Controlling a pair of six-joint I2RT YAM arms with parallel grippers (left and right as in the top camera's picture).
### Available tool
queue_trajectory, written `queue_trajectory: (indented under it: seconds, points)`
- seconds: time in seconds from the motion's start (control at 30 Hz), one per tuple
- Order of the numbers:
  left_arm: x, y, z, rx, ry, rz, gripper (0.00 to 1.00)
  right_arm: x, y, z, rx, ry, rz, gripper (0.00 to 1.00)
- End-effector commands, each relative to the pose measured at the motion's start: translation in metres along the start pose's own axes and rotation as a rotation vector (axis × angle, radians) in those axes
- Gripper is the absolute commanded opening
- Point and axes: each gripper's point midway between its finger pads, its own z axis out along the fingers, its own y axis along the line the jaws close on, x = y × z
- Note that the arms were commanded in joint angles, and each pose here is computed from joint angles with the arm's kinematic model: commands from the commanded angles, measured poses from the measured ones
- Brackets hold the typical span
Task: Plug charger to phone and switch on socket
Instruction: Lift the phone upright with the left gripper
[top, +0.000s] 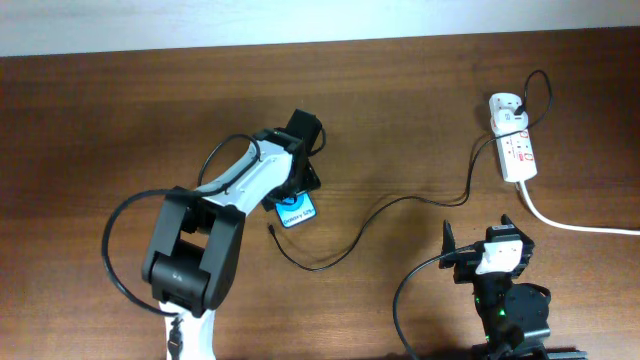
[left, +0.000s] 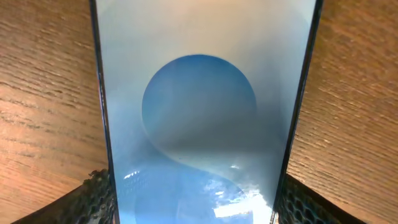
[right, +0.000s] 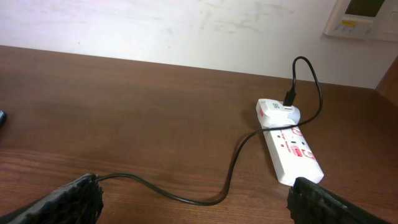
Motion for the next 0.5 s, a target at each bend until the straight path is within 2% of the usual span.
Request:
queue_trajectory:
  seconds: [0.0, 0.27, 0.47]
  points:
    - [0.006, 0.003, -0.001, -0.037, 0.071, -0.002, 0.63, 0.003, -0.001, 0.001, 0.003, 0.004, 0.005, 0.98]
    - [-0.011, -0.01, -0.055, -0.003, 0.059, 0.087, 0.61, 0.003, -0.001, 0.001, 0.003, 0.004, 0.005, 0.98]
    - [0.006, -0.019, -0.079, 0.084, 0.185, 0.168, 0.61, 0.003, -0.001, 0.001, 0.003, 0.004, 0.005, 0.98]
